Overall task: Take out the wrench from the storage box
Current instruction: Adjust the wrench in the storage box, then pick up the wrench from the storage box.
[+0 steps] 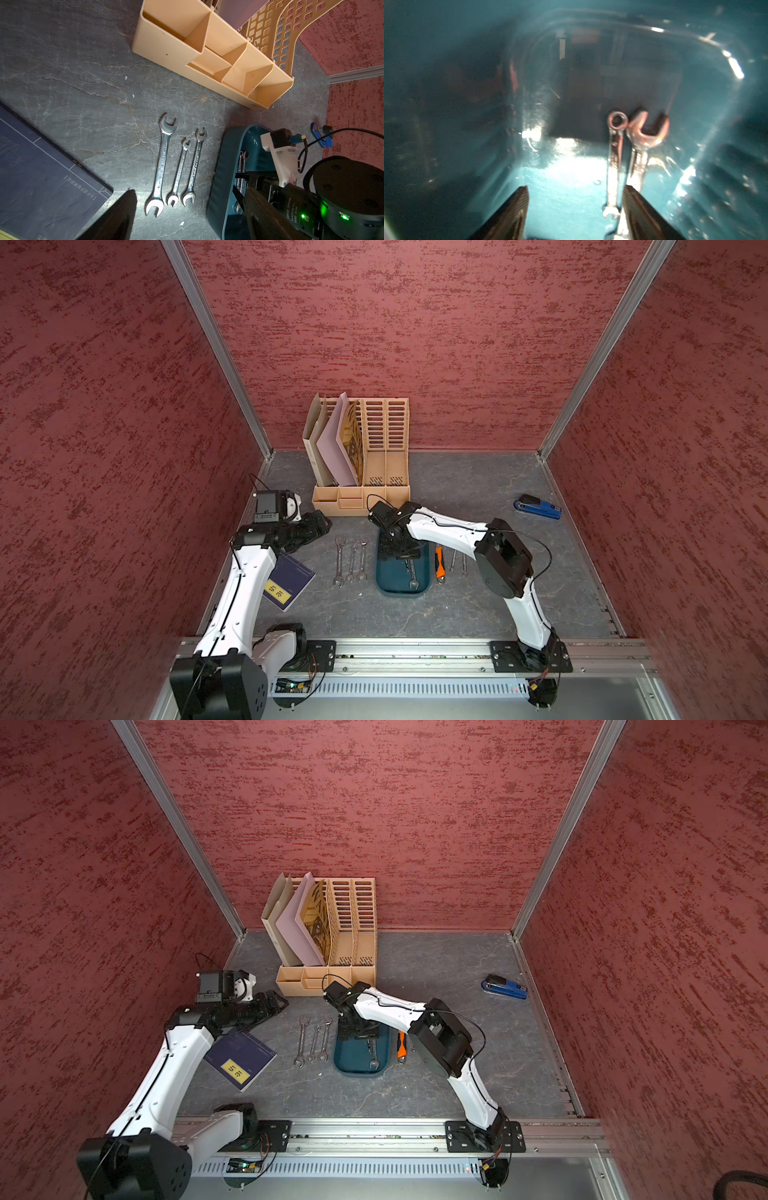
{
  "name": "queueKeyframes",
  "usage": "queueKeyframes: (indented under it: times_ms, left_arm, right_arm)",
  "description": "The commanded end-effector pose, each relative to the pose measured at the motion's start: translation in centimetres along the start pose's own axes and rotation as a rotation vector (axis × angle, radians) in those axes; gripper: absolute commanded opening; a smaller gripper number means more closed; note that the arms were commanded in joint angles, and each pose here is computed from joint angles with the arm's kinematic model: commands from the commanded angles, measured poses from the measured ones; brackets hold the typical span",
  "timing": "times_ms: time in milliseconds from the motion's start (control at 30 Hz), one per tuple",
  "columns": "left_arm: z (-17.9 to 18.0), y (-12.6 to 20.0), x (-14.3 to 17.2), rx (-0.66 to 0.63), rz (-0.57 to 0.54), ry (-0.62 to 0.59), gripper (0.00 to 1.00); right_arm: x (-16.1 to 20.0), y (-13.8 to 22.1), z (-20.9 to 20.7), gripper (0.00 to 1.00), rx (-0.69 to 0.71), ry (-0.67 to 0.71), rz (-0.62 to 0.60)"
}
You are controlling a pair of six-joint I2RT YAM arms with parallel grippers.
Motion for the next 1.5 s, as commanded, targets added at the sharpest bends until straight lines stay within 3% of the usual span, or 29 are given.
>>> queueKeyframes:
  times_ms: [0, 267, 567, 1467]
  left_arm:
    - [-0.1, 0.0, -0.3, 0.017, -0.019, -0.022, 0.85]
    - [-0.2, -0.1, -0.2, 0.022, -0.015, -0.027, 0.84]
    - [-0.2, -0.2, -0.1, 0.021, -0.011, -0.027, 0.84]
    - [-0.3, -0.2, -0.1, 0.022, -0.009, -0.032, 0.84]
  right_arm:
    - [-0.5, 2.8, -0.5, 0.69, 0.01, 0.023, -0.068]
    - [-1.2, 1.0, -0.8, 0.48, 0.037, 0.043, -0.069]
    - [-1.4, -1.0, -1.2, 0.37, 0.05, 0.035, -0.033]
    - [0.2, -4.9, -2.8, 0.23, 0.092, -0.003, 0.077]
Point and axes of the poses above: each gripper's point midway between its finger pads, its own y axis back along the fingers, its own z axis along the line the jaws close on, x = y × z, the point moved 3 cm from there along y, back along the fingers, and after that the axes turned 9 degrees about -y, right-handed, at the moved point
